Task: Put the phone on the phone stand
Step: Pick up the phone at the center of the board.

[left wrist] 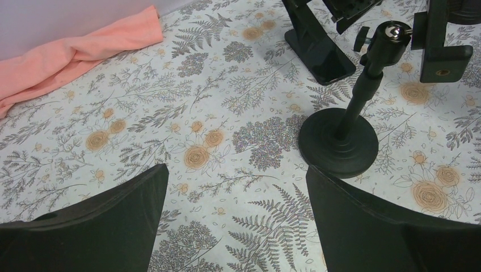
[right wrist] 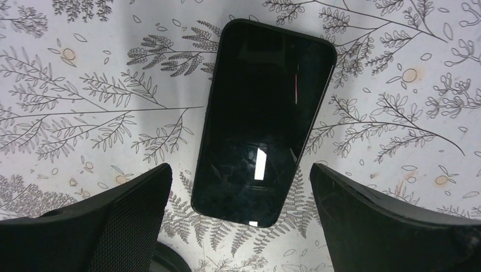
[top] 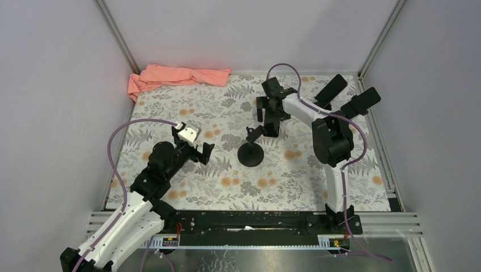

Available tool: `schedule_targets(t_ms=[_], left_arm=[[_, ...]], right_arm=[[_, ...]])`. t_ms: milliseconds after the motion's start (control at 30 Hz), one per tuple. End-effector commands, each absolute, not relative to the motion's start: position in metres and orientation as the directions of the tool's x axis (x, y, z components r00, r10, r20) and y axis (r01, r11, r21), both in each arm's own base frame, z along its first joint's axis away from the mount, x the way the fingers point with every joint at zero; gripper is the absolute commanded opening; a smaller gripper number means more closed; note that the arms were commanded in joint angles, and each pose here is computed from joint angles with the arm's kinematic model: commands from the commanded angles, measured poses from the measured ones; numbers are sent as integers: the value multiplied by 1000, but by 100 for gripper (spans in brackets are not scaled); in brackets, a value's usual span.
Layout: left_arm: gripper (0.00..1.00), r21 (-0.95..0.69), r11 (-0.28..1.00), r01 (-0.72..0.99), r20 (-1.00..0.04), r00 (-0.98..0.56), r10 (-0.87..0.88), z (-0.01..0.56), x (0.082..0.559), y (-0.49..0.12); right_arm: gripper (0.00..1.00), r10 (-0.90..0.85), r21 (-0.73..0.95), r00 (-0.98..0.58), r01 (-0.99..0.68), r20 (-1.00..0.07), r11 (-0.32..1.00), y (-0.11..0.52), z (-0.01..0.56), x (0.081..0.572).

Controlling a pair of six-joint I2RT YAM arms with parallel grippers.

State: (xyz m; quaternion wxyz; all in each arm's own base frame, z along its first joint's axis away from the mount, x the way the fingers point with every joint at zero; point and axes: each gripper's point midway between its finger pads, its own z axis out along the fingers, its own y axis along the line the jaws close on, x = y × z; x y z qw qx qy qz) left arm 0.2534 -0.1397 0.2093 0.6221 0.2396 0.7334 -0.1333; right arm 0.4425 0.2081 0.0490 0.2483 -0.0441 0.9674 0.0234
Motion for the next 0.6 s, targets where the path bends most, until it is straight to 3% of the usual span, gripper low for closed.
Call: schedule_targets(t_ms=[0,567], left_arm=[[99,128,857,499,-976,-88,197,218,256,-135],[99,129,856,500,-976,-91,200,217,256,-135]], right_arm=[[100,-53,22,-879,-72,-473,997,210,48,448],[100,-42,3,-910,-48,-411,999,203,21,440]])
